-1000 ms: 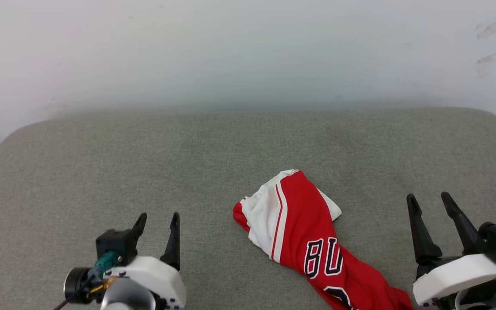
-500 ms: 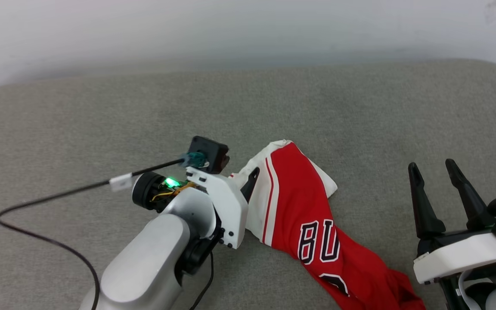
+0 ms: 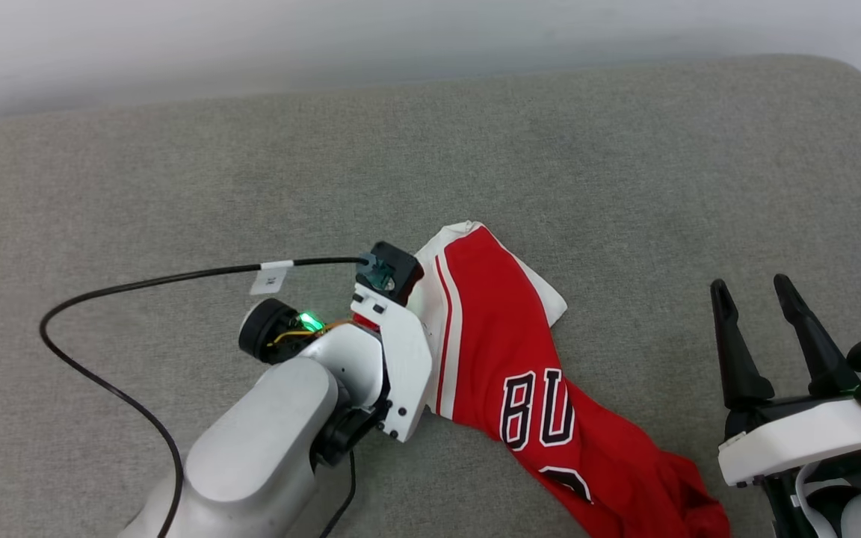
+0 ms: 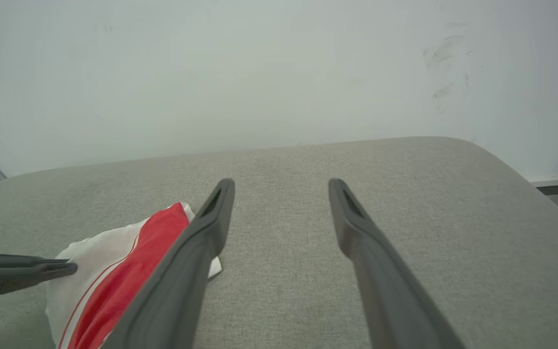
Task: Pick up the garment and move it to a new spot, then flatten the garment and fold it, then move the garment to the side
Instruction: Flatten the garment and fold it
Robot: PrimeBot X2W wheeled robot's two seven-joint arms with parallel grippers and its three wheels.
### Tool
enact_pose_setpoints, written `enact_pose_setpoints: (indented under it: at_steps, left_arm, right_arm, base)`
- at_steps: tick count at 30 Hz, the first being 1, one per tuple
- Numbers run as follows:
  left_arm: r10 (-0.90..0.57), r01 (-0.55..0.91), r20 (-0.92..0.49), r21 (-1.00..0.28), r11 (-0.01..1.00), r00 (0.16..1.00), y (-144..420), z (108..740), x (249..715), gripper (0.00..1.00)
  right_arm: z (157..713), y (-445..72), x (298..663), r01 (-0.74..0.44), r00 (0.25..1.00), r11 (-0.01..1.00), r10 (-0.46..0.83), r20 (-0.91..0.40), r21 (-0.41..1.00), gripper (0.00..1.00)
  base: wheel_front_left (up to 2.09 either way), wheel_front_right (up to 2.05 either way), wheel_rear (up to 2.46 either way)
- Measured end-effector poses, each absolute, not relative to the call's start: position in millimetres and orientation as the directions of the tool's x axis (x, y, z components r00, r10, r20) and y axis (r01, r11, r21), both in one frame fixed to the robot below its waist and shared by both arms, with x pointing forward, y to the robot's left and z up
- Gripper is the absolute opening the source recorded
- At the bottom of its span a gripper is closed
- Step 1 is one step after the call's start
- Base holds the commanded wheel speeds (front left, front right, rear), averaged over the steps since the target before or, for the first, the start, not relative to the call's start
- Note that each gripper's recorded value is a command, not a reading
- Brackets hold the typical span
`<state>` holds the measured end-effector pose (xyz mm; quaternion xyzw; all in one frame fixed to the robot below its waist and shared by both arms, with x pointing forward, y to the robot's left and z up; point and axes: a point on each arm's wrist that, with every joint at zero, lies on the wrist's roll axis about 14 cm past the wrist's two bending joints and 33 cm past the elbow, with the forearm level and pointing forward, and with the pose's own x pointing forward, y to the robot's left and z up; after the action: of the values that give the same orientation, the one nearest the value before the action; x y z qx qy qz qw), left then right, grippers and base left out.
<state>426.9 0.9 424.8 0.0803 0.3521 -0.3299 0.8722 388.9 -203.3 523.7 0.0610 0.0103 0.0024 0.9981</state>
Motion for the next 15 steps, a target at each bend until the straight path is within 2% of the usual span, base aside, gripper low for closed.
enact_pose_setpoints:
  at_steps: [4, 10, 15]
  left_arm:
    - [-0.515, 0.616, -0.596, -0.044, 0.787, 0.616, 9.0, 449.1, 438.3, 0.0]
    - [-0.442, 0.525, -0.462, 0.061, 0.849, 0.768, 49.4, 496.6, 447.1, 0.0]
    - [-0.316, 0.385, -0.49, 0.043, 0.922, 0.812, 100.9, 484.2, 418.2, 0.0]
  right_arm:
    - [528.0, -204.4, 389.1, -0.002, 1.0, 0.992, 0.003, -0.006, 0.122, 1.0]
    - [534.9, -199.1, 389.1, -0.021, 1.0, 0.993, 0.021, 0.006, 0.119, 1.0]
    - [539.6, -189.8, 388.3, -0.05, 0.999, 0.991, 0.049, 0.015, 0.123, 1.0]
  base:
    - [0.0, 0.0, 0.0]
    - [0.0, 0.0, 0.0]
    - [0.0, 0.0, 0.0]
